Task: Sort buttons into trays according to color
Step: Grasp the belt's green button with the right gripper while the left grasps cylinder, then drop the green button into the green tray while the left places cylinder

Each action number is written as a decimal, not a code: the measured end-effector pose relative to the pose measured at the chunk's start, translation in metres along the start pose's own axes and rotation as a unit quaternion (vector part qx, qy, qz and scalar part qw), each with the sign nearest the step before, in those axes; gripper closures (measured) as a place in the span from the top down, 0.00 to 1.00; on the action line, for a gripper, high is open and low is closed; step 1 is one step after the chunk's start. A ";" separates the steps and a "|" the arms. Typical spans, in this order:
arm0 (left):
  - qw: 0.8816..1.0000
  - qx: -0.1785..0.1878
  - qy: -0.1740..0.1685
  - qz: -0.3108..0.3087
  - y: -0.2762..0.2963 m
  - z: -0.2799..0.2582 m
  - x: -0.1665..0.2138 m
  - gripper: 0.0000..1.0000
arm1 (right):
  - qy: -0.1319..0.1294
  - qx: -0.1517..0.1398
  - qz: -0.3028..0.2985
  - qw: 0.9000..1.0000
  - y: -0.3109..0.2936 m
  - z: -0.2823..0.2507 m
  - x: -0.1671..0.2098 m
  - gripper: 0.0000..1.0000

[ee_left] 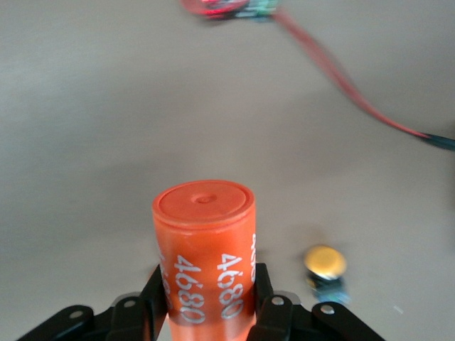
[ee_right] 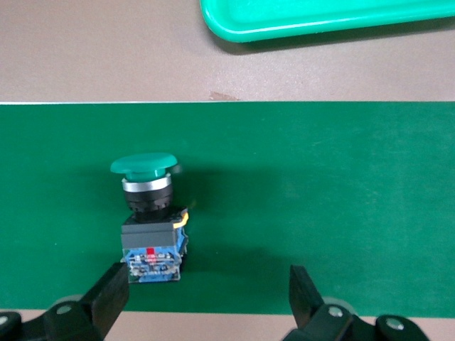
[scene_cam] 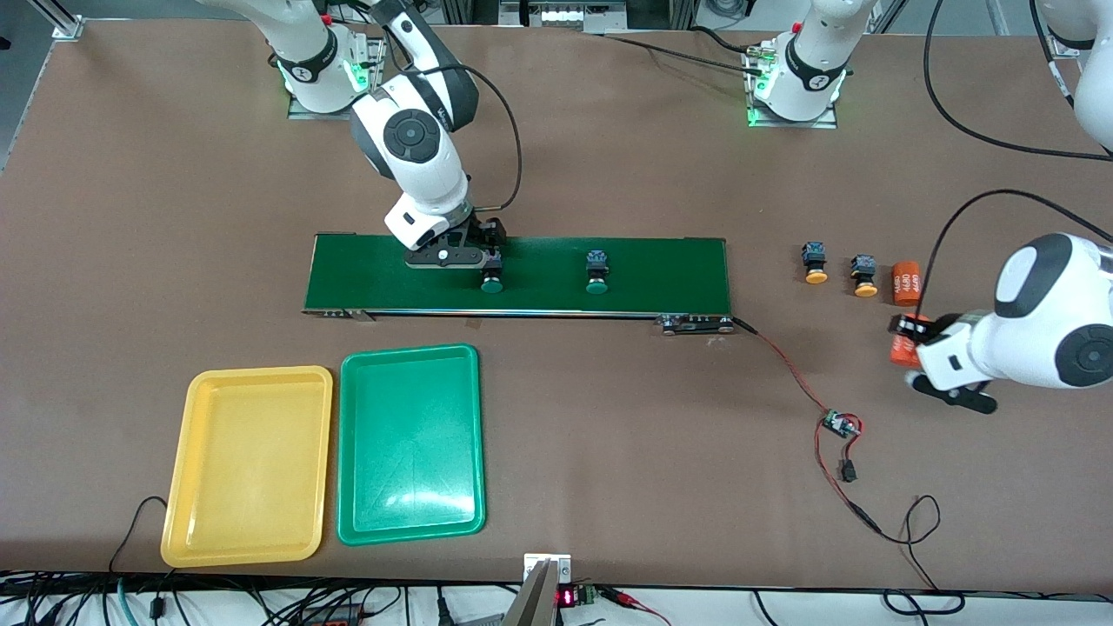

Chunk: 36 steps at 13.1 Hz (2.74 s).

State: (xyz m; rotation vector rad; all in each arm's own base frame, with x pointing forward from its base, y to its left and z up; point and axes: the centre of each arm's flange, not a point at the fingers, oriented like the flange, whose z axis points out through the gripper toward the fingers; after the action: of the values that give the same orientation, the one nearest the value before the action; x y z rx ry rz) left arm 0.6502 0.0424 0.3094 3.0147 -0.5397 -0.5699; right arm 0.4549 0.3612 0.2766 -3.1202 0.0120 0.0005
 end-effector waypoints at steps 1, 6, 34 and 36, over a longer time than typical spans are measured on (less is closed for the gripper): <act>1.000 -0.011 -0.001 0.019 0.023 -0.009 0.001 0.50 | 0.001 0.001 0.000 1.000 0.000 0.003 0.000 1.00; 0.987 -0.036 -0.028 0.157 0.161 -0.023 0.016 0.50 | 0.008 0.005 -0.002 1.000 -0.002 0.020 0.003 0.96; 0.899 0.058 0.034 0.433 0.380 0.099 0.014 0.51 | 0.096 -0.013 -0.059 0.994 0.126 0.049 0.206 0.41; 0.900 0.059 0.037 0.431 0.377 0.097 0.015 0.66 | 0.086 -0.016 -0.062 0.994 0.128 0.064 0.205 0.41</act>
State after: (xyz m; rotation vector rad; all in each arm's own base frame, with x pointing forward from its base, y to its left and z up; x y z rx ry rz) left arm 0.5040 -0.3136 0.2468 2.4620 -1.7880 -0.3464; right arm 0.6591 0.2328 0.2094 -3.1364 -0.1809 -0.2736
